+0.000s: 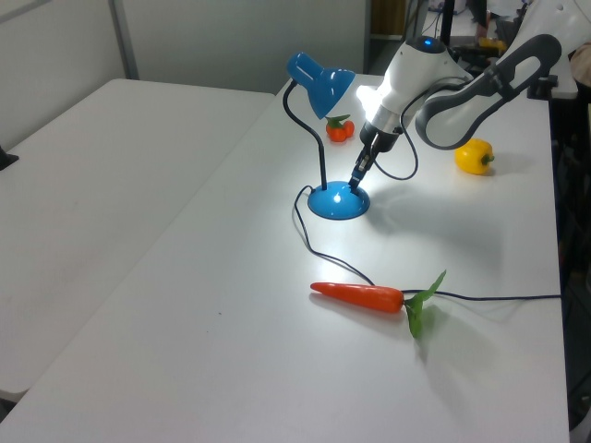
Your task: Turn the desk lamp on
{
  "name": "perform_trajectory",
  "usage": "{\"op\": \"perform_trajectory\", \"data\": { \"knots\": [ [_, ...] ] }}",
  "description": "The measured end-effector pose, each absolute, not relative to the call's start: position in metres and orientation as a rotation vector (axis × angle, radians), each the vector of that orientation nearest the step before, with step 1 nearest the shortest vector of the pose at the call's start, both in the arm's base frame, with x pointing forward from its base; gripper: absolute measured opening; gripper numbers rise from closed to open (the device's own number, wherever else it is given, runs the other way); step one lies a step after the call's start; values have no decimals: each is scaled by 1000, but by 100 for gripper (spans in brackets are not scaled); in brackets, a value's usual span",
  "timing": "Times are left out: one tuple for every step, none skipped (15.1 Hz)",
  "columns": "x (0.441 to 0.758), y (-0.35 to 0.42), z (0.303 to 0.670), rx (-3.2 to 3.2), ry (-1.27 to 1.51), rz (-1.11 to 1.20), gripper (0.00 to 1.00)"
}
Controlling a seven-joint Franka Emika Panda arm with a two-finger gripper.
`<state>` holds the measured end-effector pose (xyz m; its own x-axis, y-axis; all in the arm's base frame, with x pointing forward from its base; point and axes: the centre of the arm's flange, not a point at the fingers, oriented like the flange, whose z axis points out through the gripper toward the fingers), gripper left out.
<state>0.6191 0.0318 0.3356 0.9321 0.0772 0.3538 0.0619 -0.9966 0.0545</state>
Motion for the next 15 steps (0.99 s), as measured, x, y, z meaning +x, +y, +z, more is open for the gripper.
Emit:
{"op": "perform_trajectory", "data": {
  "knots": [
    [617, 31, 339, 3048, 108, 512, 1],
    [614, 31, 343, 3049, 106, 464, 1],
    [609, 32, 351, 3049, 105, 388, 1],
    [604, 32, 357, 3048, 104, 336, 1],
    [599, 32, 364, 3045, 102, 281, 1],
    [592, 32, 373, 3041, 99, 220, 1],
    [586, 34, 382, 3036, 100, 169, 1],
    [579, 37, 394, 3029, 105, 129, 1],
    [575, 41, 405, 3024, 111, 97, 1],
    [570, 46, 419, 3016, 117, 53, 1],
    [567, 49, 433, 3009, 119, 20, 1],
    [566, 51, 450, 3002, 116, -8, 1],
    [566, 51, 466, 2998, 110, -23, 1],
    [566, 50, 482, 2995, 101, -34, 1],
    [567, 50, 499, 2992, 94, -41, 1]
  ]
}}
